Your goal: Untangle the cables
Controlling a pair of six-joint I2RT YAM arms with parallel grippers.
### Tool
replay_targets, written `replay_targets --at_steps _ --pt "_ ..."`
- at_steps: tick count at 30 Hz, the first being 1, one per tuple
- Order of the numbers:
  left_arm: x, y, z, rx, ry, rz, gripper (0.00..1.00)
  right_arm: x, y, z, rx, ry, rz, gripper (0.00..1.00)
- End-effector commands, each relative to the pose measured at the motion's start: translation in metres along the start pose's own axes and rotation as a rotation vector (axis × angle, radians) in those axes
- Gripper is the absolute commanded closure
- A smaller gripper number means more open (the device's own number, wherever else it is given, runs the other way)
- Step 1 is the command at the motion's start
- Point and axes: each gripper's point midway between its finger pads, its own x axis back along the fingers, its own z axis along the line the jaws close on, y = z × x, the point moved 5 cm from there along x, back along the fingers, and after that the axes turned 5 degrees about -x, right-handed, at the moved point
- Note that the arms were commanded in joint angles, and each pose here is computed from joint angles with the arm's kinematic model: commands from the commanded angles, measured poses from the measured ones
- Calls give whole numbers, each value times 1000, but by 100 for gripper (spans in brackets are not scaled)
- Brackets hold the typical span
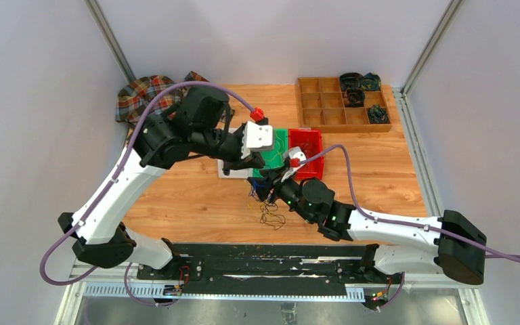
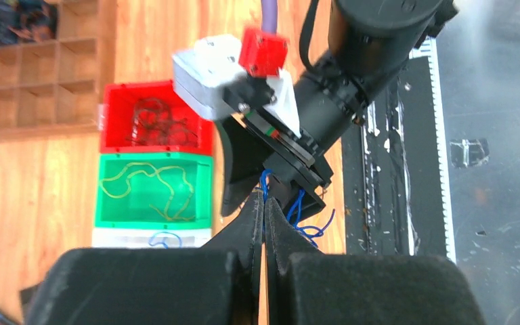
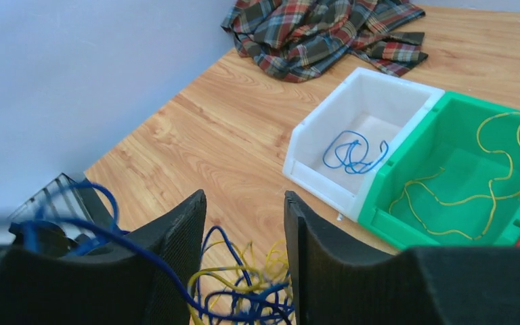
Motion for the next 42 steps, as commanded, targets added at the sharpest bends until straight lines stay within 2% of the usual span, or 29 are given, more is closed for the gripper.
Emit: replay_targets --at_steps 1,5,17,21,26,32,42 --pt "20 26 1 -39 44 -65 100 3 -13 -10 0 -49 -3 56" --pt "39 43 12 -107 147 -86 100 10 -35 -25 5 -101 38 62" --pt "99 87 55 -274 527 -105 99 42 -90 -65 -22 -219 141 62" --pt "101 84 60 -309 561 -75 100 49 -96 -74 -31 -257 143 62" --pt "79 52 68 -292 558 48 100 55 -86 -76 -39 -279 116 58" --pt "41 -10 81 -257 565 219 100 66 -63 -82 -20 -328 56 54" --pt "16 -107 147 -85 617 412 99 87 -38 -97 -8 -414 -21 45"
